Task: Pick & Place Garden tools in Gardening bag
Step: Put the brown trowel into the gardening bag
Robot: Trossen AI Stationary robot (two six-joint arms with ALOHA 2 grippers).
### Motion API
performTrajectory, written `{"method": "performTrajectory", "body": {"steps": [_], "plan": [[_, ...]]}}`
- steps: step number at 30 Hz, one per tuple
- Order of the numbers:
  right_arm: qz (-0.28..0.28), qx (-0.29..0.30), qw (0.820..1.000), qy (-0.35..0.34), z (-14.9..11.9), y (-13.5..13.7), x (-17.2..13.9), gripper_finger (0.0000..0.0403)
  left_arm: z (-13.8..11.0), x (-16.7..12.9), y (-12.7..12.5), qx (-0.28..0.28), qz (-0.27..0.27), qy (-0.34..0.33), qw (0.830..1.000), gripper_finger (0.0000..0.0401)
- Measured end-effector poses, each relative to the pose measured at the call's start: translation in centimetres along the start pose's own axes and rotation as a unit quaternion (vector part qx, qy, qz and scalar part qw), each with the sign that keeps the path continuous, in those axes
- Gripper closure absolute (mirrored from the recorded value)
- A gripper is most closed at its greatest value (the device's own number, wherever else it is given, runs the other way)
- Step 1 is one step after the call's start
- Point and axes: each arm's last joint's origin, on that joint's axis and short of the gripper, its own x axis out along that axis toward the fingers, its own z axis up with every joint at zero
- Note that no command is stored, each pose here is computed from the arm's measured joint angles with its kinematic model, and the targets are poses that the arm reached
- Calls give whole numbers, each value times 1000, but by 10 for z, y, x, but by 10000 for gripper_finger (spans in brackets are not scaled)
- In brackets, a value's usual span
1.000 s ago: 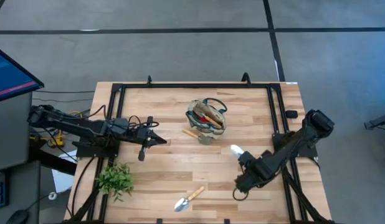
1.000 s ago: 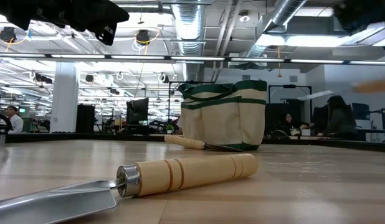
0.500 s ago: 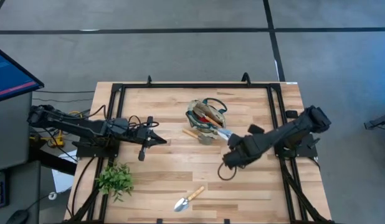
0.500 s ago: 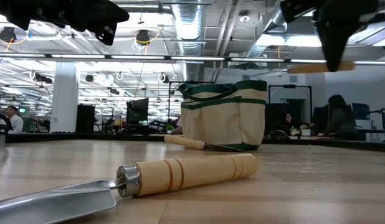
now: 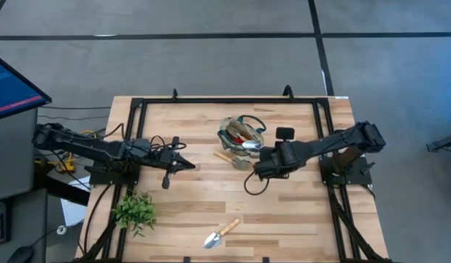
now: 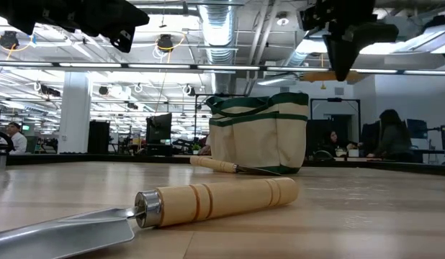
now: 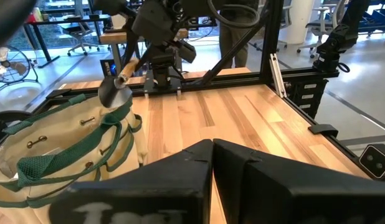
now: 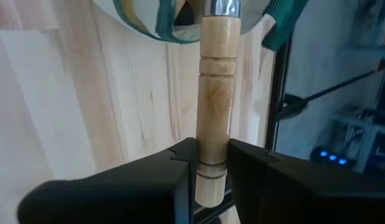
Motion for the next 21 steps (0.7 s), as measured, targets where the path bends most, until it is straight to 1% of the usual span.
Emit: {"method": "performTrajectory", "body": {"steps": [9,12,16,21], "plan": [[5,-99,995,-24,5,2,-1,352,0,0,0,0,0,-1,1000,399],[-2,-132,990,-40,7,4,-2,352,0,0,1,-1,12,-2,1000,399],[-37,-151,986,-56,11,2,-1,352,1,0,1,-1,19,-2,1000,399],[-51,-173,982,-48,14,-6,4,352,1,0,1,-1,19,-4,1000,399]]}}
